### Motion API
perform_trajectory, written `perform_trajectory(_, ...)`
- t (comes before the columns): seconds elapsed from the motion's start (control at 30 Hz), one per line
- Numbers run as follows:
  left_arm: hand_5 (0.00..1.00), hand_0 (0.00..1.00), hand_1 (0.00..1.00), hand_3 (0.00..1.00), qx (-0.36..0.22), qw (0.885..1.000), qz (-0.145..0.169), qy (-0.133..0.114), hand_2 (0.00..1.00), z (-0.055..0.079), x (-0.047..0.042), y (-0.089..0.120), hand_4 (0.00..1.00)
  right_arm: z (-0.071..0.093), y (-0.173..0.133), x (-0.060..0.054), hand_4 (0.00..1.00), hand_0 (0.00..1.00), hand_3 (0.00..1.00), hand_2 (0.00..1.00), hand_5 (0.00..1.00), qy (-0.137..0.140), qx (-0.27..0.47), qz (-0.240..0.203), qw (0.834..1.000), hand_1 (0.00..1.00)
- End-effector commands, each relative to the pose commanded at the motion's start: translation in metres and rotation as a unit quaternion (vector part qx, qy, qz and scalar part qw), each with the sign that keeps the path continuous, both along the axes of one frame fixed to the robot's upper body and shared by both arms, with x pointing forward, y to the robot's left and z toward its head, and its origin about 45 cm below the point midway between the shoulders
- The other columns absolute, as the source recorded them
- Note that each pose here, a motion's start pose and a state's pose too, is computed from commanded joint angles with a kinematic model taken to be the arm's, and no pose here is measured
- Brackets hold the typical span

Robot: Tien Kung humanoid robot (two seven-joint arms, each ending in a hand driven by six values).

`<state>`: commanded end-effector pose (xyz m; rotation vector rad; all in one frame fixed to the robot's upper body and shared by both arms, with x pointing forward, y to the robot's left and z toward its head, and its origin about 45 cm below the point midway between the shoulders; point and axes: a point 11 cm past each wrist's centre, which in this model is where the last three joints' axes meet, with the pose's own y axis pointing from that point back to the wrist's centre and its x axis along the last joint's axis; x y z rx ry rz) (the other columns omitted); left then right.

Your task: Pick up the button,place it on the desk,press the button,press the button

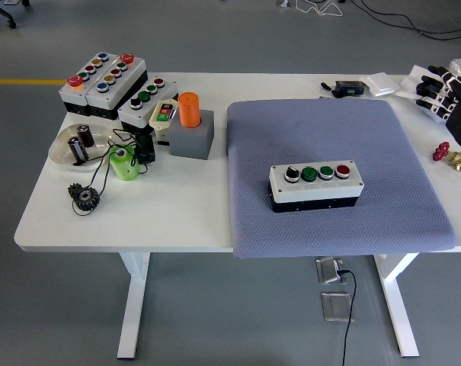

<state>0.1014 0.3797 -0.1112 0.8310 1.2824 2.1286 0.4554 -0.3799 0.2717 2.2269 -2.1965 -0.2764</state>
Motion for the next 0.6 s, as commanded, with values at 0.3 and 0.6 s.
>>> perform_trajectory(0.3, 0.969, 0.655, 0.704, 0.515, 0.0, 1.0, 0.0, 0.0, 0.723, 0.0001, 0.0002, 0.0001, 0.325, -0.0002, -0.0004, -0.0002, 0.577, 0.815, 0.796, 0.815, 0.576, 0.002, 0.001, 0.003, 1.0, 0.79)
perform_trajectory(0.6, 0.97, 0.655, 0.705, 0.516, 0.0, 1.0, -0.001, 0.002, 0.724, -0.0003, -0.001, -0.0004, 0.325, -0.0002, -0.0001, -0.0011, 0.581, 0.816, 0.808, 0.833, 0.562, 0.002, -0.006, 0.008, 1.0, 0.8)
